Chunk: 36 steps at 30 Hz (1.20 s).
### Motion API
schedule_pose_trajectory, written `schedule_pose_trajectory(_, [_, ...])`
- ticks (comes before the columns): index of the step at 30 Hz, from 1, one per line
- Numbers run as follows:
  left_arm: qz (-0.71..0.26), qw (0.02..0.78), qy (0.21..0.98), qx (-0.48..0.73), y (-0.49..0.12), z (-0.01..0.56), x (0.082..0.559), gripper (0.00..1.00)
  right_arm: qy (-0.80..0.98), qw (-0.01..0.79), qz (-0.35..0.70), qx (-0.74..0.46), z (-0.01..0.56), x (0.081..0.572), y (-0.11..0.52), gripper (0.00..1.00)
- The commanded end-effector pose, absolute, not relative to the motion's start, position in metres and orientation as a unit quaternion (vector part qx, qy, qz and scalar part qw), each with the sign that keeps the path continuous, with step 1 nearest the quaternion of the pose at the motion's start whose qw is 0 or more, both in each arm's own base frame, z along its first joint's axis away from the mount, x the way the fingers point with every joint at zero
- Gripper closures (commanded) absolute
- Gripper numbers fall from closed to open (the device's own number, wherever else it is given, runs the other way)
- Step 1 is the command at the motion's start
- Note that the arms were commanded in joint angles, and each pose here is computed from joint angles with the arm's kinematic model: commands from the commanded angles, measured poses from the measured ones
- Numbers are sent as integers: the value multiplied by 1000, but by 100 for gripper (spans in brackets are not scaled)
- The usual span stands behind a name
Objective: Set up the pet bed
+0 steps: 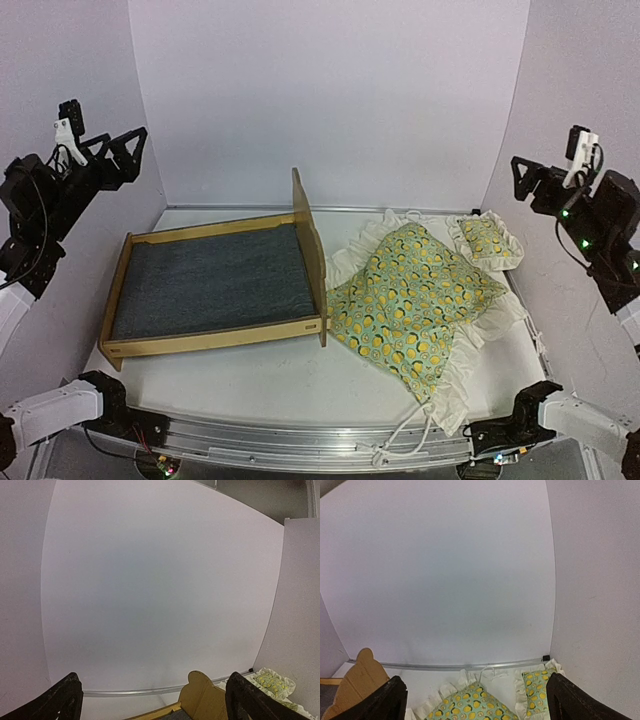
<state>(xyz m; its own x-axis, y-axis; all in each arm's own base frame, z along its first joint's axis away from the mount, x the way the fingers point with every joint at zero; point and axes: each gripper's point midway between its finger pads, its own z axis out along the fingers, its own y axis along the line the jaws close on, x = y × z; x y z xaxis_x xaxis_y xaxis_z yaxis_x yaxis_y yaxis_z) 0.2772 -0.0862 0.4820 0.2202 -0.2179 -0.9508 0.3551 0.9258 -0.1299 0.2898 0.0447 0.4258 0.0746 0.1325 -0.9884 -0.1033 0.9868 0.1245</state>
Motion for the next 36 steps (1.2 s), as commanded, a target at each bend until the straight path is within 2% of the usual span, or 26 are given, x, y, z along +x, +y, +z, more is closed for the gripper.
schedule_pose_trajectory(1, [-176, 769, 615, 0, -69, 475, 287, 1, 715, 695, 75, 23, 407, 319, 49, 2])
schedule_pose_trajectory(10, [-193, 697, 689, -46, -72, 428, 333, 1, 854, 512, 73, -59, 289, 406, 99, 2])
schedule_pose_trajectory(14, [-216, 640, 736, -48, -87, 391, 362, 1, 908, 407, 48, -85, 218, 447, 120, 2])
schedule_pose_trajectory(19, [-259, 557, 788, -40, -111, 341, 389, 1, 943, 319, 33, -95, 141, 493, 131, 2])
schedule_pose_trajectory(28, [-371, 417, 829, 26, -200, 281, 384, 2, 961, 239, 77, -114, 45, 553, 124, 2])
schedule_pose_trajectory(33, [-458, 379, 801, 72, -252, 282, 363, 5, 960, 225, 67, -152, 18, 561, 109, 4])
schedule_pose_trajectory(36, [-504, 366, 776, 98, -273, 293, 353, 5, 963, 227, 21, -146, 18, 564, 89, 3])
